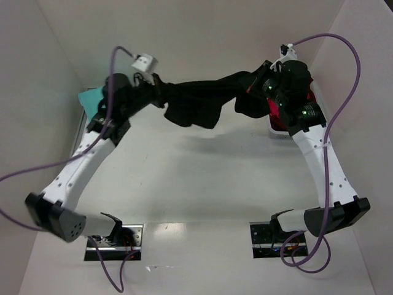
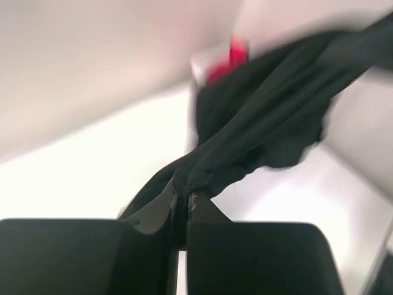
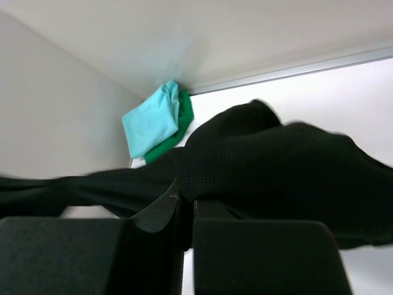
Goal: Fold and stack the t-shirts
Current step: Move the tshirt to the center of the board
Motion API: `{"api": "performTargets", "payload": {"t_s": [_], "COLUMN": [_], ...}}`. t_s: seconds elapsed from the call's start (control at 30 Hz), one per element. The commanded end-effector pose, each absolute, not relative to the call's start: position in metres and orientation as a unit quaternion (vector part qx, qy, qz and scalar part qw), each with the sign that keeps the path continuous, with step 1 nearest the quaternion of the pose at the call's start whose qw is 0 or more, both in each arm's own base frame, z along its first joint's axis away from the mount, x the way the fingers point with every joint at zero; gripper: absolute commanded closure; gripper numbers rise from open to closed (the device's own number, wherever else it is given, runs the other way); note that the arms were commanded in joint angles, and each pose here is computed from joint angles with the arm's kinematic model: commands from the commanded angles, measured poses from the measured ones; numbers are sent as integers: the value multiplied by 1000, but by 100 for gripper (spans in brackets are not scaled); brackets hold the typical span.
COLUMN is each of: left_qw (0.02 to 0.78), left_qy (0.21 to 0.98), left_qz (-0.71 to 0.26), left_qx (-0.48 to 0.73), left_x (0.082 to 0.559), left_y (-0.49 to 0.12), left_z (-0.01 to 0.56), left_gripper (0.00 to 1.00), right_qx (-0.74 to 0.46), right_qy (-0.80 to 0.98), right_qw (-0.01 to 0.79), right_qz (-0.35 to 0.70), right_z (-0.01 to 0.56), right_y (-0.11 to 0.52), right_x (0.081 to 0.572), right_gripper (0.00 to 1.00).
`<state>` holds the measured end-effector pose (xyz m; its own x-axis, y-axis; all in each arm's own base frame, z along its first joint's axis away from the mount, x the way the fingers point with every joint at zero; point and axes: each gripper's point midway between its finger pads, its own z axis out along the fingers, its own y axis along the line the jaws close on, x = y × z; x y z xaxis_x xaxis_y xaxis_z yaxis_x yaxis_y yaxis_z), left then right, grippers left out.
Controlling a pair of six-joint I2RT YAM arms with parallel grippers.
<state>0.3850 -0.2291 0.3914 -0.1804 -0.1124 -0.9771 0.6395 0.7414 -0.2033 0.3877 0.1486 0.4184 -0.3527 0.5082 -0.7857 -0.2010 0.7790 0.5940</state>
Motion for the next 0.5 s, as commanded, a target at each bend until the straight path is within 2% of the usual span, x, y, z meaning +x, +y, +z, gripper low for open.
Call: {"api": "performTargets", "payload": {"t_s": [0.0,0.27,0.4,0.47], "left_qw": [687,699,714,710], "left_qy": [686,694,685,689], "left_qz": [-215,-165,-139,-140], "left_qx": [106,40,40,39], "left_x": [373,366,359,358], "left_y": [-145,-97,-87,-87], "left_z": [444,475,491,489], "left_gripper": [100,100,100,100], "right_qx": [154,191,159,133], "right_qy": [715,725,718,727], "right_qw": [636,628,638,626], "right_qz": [247,209,229,248], "right_z": [460,445,458,445], "right_y": [101,85,91,101], "right_x": [403,417,396,384], "right_gripper": [99,99,98,98]}}
